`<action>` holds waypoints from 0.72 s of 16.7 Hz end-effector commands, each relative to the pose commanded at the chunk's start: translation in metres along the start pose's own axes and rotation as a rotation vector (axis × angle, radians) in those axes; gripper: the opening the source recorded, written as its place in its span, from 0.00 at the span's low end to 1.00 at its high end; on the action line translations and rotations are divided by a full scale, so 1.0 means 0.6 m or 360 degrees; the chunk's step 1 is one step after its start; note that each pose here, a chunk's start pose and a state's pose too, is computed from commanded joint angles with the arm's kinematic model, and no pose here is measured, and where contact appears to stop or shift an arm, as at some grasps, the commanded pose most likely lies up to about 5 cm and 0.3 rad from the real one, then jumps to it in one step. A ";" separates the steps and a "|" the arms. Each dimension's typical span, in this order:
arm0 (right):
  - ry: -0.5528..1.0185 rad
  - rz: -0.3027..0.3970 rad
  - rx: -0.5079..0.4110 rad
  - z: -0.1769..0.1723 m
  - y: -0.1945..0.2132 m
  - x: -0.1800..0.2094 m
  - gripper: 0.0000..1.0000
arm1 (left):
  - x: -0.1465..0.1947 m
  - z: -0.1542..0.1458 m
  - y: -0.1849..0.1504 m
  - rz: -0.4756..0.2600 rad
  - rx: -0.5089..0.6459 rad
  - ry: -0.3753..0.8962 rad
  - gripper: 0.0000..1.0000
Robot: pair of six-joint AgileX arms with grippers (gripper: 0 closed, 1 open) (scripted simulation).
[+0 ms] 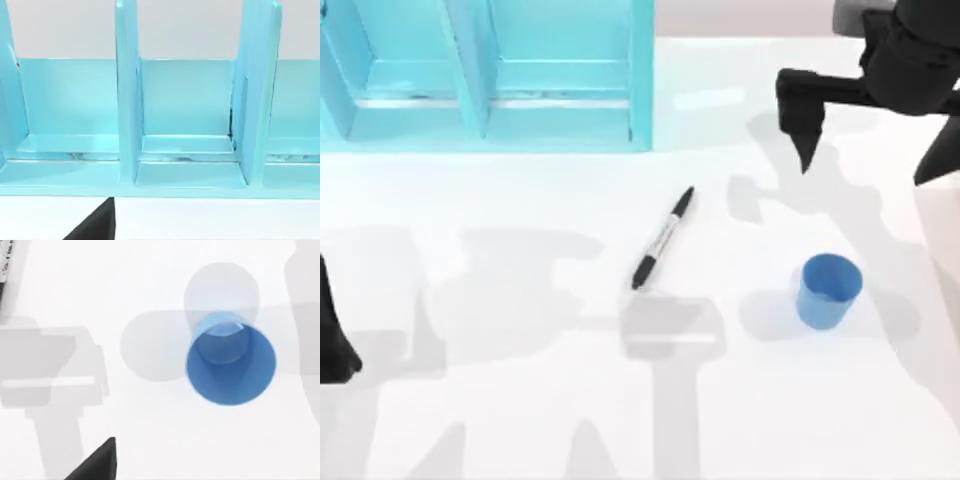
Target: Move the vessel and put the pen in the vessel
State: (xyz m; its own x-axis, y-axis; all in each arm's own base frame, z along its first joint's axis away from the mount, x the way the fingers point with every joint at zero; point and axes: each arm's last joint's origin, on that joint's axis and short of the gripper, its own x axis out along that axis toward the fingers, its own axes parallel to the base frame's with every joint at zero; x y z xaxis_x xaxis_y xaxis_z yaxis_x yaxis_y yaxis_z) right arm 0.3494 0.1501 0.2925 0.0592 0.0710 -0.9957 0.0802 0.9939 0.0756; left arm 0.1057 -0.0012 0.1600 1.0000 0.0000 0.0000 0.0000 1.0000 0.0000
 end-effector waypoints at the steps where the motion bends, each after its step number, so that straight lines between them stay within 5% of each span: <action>1: -0.0003 0.0015 0.0057 0.011 0.018 0.016 1.00 | 0.000 0.000 0.000 0.0000 0.0000 0.0000 1.00; 7: 0.0000 0.0130 0.0482 0.056 0.144 0.145 1.00 | 0.000 0.000 0.000 0.0000 0.0000 0.0000 1.00; 12: 0.0012 0.0190 0.0606 0.060 0.195 0.203 1.00 | 0.000 0.000 0.000 0.0000 0.0000 0.0000 1.00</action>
State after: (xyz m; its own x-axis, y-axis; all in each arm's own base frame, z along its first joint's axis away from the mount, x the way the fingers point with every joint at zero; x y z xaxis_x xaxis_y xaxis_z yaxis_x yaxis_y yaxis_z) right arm 0.4019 0.2723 0.1818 0.0830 0.1862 -0.9790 0.4363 0.8765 0.2037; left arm 0.1057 -0.0012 0.1600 1.0000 0.0000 0.0000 0.0000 1.0000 0.0000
